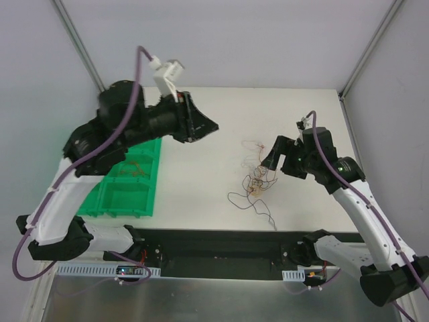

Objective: Untangle the cables

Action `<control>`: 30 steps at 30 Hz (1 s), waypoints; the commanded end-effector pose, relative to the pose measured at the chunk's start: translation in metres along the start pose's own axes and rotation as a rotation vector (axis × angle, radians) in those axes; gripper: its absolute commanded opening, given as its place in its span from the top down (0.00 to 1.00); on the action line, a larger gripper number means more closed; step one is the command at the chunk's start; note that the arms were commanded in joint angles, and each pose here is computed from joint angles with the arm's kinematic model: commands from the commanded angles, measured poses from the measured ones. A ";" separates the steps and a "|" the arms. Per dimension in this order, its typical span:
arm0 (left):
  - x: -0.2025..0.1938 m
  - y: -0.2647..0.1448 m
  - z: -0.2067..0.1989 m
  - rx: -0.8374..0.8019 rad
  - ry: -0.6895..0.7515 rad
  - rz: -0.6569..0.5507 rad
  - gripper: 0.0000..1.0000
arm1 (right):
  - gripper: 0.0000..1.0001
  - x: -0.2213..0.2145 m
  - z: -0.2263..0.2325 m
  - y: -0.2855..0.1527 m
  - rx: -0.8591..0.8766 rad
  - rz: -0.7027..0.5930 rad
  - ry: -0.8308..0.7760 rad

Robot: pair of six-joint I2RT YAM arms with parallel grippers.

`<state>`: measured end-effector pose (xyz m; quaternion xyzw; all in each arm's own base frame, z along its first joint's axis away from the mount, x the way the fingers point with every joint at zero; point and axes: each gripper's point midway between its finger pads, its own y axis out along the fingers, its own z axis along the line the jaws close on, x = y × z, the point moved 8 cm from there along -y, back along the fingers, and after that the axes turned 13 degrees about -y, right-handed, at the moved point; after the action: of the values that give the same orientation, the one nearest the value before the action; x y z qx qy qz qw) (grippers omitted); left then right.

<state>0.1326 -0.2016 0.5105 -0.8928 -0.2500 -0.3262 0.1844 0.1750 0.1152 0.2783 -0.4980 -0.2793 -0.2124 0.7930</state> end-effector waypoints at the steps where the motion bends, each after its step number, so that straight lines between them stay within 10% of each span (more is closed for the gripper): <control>1: -0.047 0.048 0.030 -0.011 -0.043 0.292 0.60 | 0.11 -0.012 -0.009 0.011 -0.080 0.143 0.028; 6: -0.107 0.084 0.092 0.107 -0.117 0.454 0.30 | 0.15 -0.025 -0.028 0.023 -0.170 0.257 0.080; 13: -0.178 0.139 0.167 0.218 -0.167 0.636 0.43 | 0.37 -0.059 -0.032 0.068 0.001 0.454 0.152; 22: -0.206 0.205 0.218 0.330 -0.264 0.705 0.31 | 0.41 -0.083 -0.037 0.121 0.018 0.496 0.314; 30: -0.227 0.253 0.263 0.394 -0.326 0.776 0.52 | 0.53 -0.080 -0.039 0.148 -0.089 0.502 0.250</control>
<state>0.2356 -0.3400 0.1277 -0.8985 0.0202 -0.0331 0.4372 0.1970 0.1392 0.1093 -0.5441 -0.0166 -0.0526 0.8372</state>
